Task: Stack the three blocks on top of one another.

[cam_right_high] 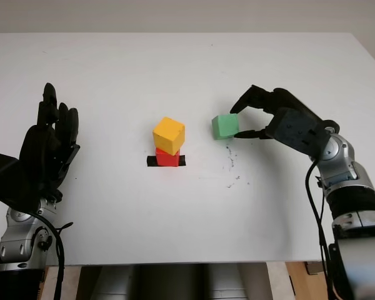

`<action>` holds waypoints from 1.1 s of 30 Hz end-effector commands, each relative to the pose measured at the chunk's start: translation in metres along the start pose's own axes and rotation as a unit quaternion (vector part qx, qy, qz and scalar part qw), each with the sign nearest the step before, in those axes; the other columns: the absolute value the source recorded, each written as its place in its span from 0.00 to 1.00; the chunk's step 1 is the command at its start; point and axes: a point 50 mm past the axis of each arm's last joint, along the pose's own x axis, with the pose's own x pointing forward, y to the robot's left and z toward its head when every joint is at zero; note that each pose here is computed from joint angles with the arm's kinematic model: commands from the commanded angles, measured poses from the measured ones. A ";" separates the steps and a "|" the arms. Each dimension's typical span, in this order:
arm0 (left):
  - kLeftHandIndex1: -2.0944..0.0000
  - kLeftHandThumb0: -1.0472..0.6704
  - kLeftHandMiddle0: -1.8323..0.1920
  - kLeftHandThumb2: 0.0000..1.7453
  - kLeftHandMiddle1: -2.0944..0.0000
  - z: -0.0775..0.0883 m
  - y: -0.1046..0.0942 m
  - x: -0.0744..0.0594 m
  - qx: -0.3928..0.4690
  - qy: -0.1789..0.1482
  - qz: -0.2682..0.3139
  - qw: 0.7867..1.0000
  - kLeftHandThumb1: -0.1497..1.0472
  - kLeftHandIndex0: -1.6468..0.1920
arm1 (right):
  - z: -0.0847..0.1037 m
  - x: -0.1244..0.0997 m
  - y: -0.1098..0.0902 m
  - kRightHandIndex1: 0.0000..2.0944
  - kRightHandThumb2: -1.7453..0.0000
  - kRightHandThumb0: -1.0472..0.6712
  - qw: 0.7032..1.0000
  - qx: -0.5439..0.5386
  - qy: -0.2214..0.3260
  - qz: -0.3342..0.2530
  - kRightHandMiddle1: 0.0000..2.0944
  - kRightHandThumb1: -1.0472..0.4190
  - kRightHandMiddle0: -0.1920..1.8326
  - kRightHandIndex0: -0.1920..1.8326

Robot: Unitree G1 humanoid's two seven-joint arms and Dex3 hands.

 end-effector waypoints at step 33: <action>0.99 0.22 1.00 0.27 1.00 0.000 -0.003 -0.002 -0.004 0.005 0.005 1.000 1.00 1.00 | 0.037 0.006 -0.021 0.02 0.97 0.28 0.998 -0.062 -0.008 0.020 0.08 0.15 0.24 0.14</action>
